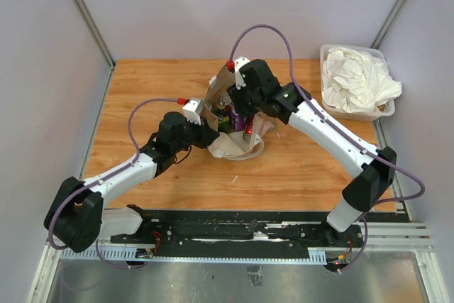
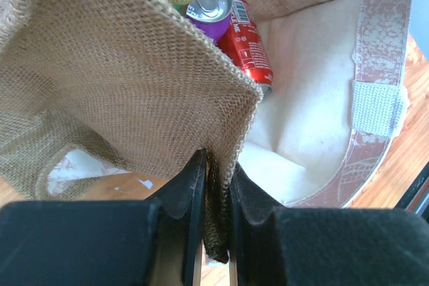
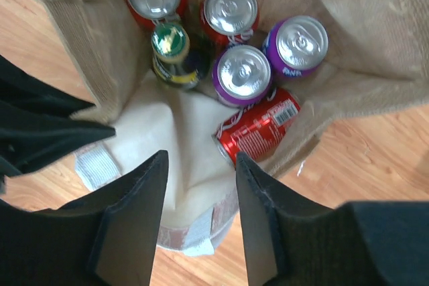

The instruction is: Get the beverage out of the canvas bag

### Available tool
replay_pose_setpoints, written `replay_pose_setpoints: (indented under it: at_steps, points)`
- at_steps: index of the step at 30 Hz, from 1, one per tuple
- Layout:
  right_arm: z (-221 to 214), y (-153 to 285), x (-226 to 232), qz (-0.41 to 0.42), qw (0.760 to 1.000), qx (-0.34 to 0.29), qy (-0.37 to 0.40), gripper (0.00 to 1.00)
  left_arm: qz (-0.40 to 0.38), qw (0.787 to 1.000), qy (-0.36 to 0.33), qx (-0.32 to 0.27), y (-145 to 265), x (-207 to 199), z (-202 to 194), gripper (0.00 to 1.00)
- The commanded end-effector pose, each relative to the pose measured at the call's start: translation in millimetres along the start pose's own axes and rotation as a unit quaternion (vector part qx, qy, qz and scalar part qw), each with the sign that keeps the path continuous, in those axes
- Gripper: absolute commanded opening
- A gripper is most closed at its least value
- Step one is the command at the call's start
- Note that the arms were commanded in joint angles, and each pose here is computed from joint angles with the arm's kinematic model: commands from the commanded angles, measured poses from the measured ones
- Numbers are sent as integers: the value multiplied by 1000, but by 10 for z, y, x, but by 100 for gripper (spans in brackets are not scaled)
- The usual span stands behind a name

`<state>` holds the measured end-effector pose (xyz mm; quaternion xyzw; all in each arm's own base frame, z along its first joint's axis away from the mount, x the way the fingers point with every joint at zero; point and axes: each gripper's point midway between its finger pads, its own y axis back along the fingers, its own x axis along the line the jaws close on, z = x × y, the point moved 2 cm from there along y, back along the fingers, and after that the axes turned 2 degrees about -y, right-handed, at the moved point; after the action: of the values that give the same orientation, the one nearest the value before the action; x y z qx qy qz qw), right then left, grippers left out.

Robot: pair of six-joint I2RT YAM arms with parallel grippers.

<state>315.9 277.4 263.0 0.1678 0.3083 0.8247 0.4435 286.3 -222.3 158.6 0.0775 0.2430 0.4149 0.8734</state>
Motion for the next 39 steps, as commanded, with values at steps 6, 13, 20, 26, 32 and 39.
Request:
replay_pose_setpoints:
  at_steps: [6,13,20,26,32,39]
  points:
    - [-376,-470,160,12,993,98,65,51,-5,997,18,75,-65,-22,-499,0]
    - [-798,-639,150,-26,984,172,35,47,-11,997,19,73,-49,-54,-486,0]
    - [-1210,-591,-59,-117,969,216,-21,60,-1,998,14,58,74,-67,-371,0]
    - [-1337,-595,-148,-172,955,235,-55,98,1,999,10,52,115,-83,-295,1]
    - [-1278,-676,-200,-209,950,218,-81,98,9,999,5,52,128,-70,-256,0]
    - [-1260,-825,-244,-230,945,216,-82,98,11,999,2,48,142,-77,-208,0]
